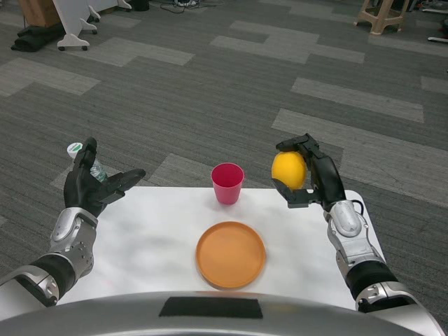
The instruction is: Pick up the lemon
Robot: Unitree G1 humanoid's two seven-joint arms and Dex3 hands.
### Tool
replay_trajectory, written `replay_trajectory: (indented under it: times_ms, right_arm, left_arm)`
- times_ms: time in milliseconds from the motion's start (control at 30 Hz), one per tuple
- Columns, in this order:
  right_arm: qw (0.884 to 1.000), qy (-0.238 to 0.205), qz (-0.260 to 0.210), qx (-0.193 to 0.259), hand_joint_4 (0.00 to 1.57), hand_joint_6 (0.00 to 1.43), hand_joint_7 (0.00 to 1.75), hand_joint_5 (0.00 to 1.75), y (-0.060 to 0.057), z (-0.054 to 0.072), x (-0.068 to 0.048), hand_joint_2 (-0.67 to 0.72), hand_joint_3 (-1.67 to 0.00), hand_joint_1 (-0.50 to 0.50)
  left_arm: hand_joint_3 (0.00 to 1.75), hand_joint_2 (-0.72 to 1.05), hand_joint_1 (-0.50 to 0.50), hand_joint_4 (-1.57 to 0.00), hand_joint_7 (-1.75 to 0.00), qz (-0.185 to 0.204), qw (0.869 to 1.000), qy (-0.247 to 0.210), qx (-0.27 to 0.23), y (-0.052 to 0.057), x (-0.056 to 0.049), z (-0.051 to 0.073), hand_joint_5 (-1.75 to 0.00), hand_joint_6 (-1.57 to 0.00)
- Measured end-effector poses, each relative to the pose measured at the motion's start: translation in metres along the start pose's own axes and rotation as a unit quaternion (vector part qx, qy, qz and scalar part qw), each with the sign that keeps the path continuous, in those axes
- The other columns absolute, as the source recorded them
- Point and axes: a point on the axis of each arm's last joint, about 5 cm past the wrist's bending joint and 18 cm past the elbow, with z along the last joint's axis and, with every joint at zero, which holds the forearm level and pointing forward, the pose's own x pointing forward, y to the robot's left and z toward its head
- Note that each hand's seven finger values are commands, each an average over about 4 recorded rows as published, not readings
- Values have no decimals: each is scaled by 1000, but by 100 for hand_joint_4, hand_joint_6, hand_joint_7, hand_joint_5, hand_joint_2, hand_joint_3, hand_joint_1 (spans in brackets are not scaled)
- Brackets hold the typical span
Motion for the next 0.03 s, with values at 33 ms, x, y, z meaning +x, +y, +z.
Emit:
replay_trajectory:
  times_ms: [33]
  right_arm:
    - [1000, 0, 0, 0, 26, 34, 126, 165, 0, 0, 0, -60, -127, -21]
  left_arm:
    - [9, 16, 50, -22, 0, 0, 1000, 0, 0, 0, 0, 0, 0, 0]
